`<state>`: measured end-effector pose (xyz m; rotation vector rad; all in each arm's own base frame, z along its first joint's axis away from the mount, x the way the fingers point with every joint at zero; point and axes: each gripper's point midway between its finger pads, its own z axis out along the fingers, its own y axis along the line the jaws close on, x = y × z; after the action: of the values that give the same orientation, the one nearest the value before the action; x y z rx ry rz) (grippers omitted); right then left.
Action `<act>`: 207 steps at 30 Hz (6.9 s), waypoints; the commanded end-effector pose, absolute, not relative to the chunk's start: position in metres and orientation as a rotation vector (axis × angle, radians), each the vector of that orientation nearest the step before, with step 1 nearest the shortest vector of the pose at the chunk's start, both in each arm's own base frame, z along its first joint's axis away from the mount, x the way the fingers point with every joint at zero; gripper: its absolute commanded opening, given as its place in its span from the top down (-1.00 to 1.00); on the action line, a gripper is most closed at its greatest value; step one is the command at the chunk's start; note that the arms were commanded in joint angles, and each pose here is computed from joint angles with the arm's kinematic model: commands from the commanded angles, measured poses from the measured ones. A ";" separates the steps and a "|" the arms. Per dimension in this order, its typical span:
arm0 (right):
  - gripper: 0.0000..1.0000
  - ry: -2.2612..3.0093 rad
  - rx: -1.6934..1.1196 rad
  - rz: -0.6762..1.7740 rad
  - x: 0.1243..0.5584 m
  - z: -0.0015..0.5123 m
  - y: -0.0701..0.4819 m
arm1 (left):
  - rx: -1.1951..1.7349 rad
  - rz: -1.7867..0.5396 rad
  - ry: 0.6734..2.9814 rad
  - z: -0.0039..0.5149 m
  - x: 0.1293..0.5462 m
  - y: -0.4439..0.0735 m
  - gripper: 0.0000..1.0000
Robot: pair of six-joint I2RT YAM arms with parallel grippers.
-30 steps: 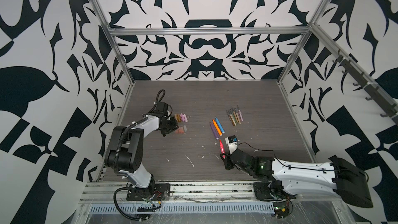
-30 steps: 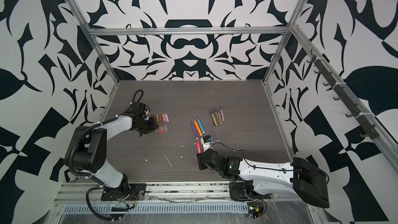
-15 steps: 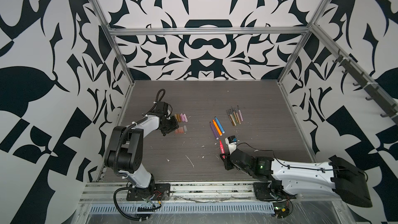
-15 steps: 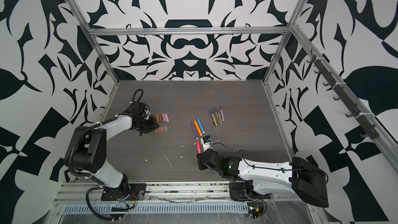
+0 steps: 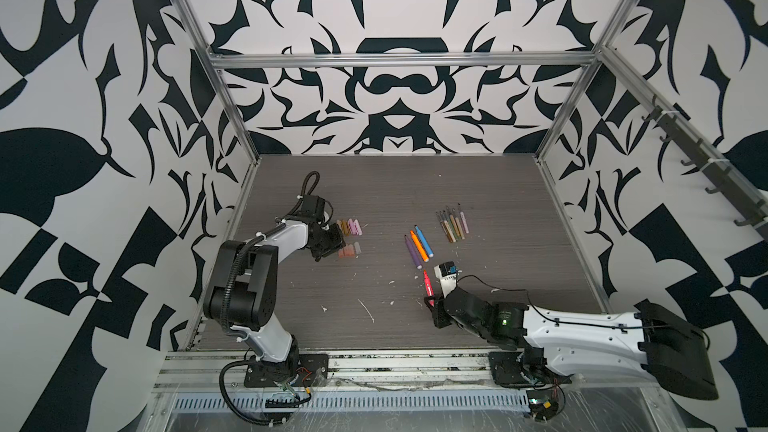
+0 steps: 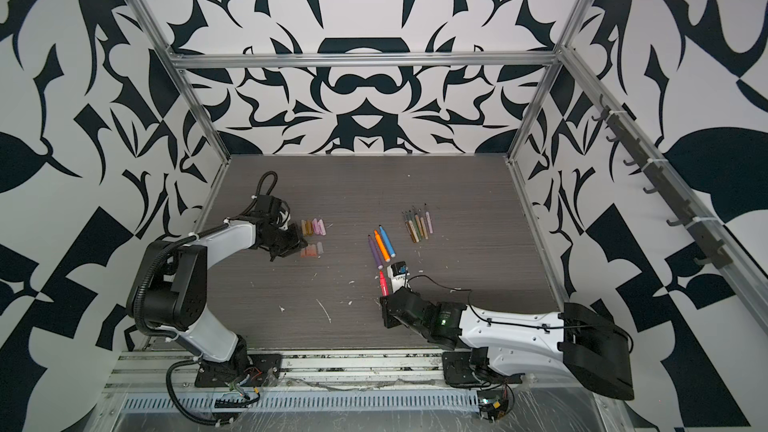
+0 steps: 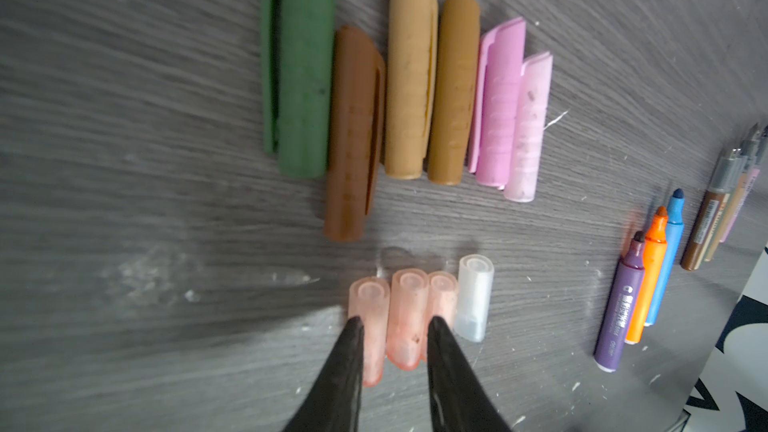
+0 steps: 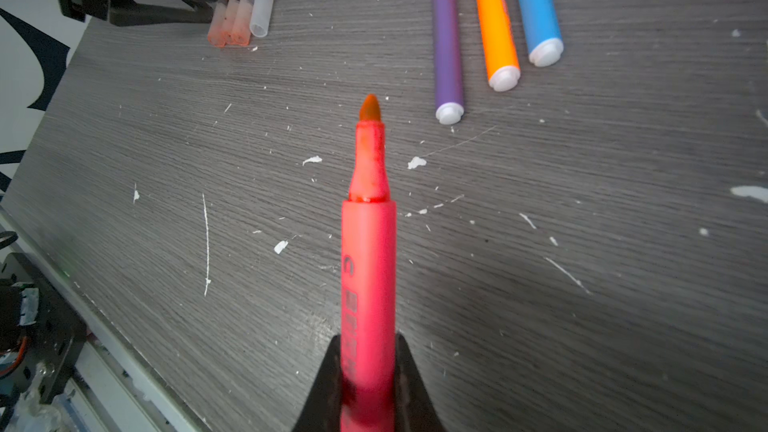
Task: Open the pen caps
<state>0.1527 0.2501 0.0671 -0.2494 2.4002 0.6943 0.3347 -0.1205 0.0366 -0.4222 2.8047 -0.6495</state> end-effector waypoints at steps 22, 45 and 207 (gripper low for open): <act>1.00 2.367 -0.219 0.731 0.160 0.081 0.260 | -0.420 -0.678 2.842 0.031 0.336 -0.125 0.40; 1.00 2.376 -0.230 0.721 0.162 0.083 0.263 | -0.460 -0.666 2.795 0.055 0.334 -0.121 0.39; 0.44 1.803 0.071 -0.375 0.317 0.261 0.067 | -0.343 -0.577 1.621 0.263 0.310 -0.052 -0.97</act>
<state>0.3109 0.0927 0.2414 -0.0229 1.9580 -0.2538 0.2888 -0.0771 0.2273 -0.2646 1.8810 -0.6572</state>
